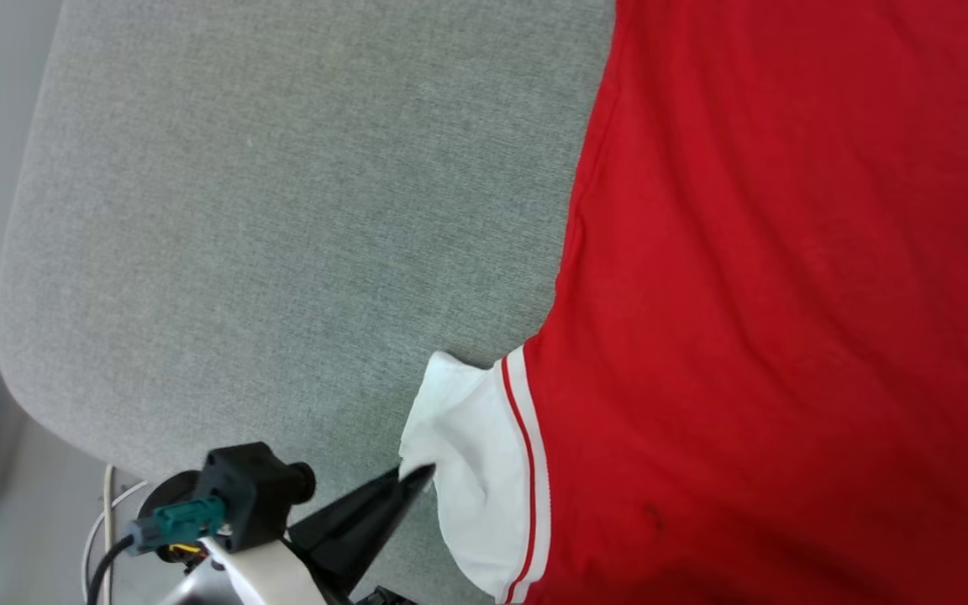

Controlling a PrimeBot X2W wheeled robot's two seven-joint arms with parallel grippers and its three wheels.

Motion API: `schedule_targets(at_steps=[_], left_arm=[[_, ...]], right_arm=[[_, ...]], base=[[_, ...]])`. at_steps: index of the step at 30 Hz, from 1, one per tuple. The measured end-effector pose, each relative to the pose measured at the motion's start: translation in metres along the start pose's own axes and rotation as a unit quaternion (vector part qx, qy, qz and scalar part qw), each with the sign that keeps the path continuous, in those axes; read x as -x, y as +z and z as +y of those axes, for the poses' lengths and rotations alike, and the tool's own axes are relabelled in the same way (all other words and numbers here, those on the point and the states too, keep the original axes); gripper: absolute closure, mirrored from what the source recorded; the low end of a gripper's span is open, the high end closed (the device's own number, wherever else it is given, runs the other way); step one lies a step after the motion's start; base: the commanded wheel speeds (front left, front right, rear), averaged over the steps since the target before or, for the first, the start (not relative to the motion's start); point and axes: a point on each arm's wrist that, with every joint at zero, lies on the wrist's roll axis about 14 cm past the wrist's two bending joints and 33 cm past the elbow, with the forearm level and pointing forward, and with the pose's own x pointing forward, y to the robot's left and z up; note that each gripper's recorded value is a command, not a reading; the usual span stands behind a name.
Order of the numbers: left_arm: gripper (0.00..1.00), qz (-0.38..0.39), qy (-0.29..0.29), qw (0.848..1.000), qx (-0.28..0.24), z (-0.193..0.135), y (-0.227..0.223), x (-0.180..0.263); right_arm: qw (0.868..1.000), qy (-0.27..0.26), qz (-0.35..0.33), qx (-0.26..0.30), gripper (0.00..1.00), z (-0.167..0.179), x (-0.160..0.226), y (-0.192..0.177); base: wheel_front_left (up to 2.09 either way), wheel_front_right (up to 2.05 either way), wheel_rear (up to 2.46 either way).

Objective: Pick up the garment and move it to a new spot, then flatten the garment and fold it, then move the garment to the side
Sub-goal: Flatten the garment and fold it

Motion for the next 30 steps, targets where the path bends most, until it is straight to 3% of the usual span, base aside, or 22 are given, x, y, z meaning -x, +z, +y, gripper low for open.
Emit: schedule_targets(at_steps=[4,5,6,7,19,30], left_arm=[[1.00,0.013,0.008,1.000,0.006,0.005,-0.009,0.000],[1.00,0.013,0.009,1.000,0.006,0.006,-0.010,0.000],[1.00,0.012,0.008,1.000,0.006,0.006,-0.010,0.000],[1.00,0.011,0.009,1.000,0.006,0.007,-0.009,0.000],[1.00,-0.006,0.006,1.000,-0.008,0.007,-0.003,0.005],[1.00,-0.020,0.002,0.999,-0.042,0.001,0.002,0.016]], right_arm=[[1.000,0.001,0.008,-0.002,0.00,0.001,-0.009,-0.003],[1.000,0.001,0.010,0.000,0.05,0.001,-0.010,-0.003],[1.000,0.002,0.012,0.000,0.85,0.001,-0.011,-0.004],[1.000,0.003,0.013,-0.001,1.00,0.002,-0.011,-0.004],[1.000,-0.005,0.026,0.002,1.00,-0.008,0.004,-0.029],[0.999,-0.011,0.038,-0.029,1.00,-0.036,0.050,-0.099]], base=[[0.00,0.00,0.00],[0.00,0.00,0.00],[0.00,0.00,0.00],[0.00,0.00,0.00],[0.00,0.00,0.00],[0.00,0.00,0.00]])
